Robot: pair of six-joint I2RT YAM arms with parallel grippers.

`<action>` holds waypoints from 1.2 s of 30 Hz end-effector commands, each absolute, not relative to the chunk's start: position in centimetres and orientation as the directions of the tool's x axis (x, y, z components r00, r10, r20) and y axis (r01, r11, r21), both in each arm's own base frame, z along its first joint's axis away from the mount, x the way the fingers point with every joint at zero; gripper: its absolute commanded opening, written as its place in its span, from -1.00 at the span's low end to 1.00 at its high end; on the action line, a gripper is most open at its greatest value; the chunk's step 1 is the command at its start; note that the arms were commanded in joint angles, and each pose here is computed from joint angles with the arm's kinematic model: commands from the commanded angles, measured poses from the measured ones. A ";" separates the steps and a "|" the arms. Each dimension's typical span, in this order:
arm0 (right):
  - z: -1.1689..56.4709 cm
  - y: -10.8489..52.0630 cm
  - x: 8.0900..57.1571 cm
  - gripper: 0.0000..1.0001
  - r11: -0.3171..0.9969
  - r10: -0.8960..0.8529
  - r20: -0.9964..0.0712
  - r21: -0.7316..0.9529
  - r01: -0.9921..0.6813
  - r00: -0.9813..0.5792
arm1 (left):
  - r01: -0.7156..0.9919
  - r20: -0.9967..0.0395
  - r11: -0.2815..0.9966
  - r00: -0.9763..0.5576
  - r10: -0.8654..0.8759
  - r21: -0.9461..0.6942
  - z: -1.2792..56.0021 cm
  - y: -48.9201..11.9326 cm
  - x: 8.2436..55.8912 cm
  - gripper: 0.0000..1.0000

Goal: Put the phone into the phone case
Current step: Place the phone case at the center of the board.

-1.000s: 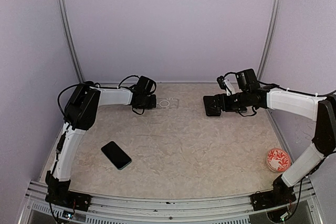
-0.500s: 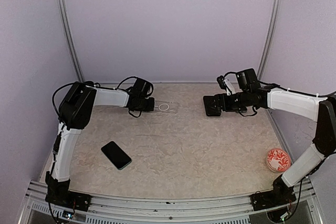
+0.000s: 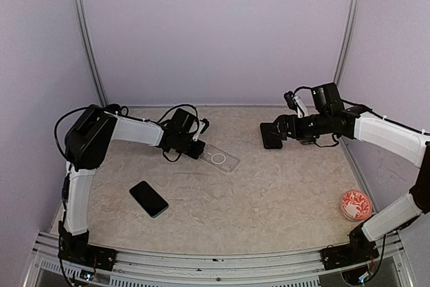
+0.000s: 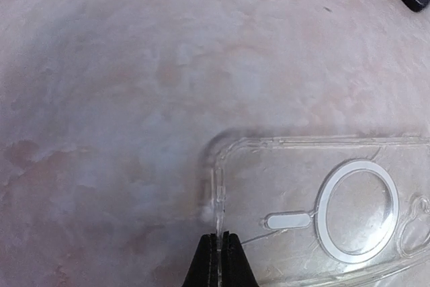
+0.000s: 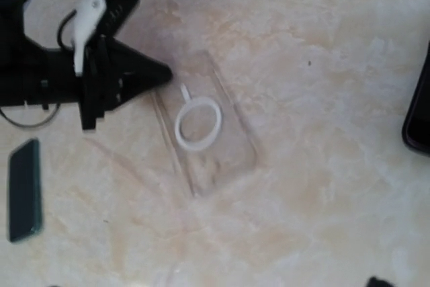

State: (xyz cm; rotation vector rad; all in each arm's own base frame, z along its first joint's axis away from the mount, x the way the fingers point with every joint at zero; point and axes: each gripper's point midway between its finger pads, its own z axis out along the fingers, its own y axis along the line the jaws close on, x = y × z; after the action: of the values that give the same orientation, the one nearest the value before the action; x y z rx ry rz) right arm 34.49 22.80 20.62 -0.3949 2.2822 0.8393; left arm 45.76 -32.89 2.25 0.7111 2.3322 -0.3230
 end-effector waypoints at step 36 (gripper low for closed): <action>39.6 23.2 29.6 0.99 0.613 0.230 -0.716 0.633 -0.473 -0.660 | 0.905 -0.657 0.425 -0.324 0.680 -0.006 3.3 -37.7 33.5 -1.00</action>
State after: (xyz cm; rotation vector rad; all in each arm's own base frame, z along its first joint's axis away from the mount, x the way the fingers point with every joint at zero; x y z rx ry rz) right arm 29.51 22.59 38.81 -0.1598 2.0464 1.0824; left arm 33.59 -37.60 2.29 1.3525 2.1263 -0.5126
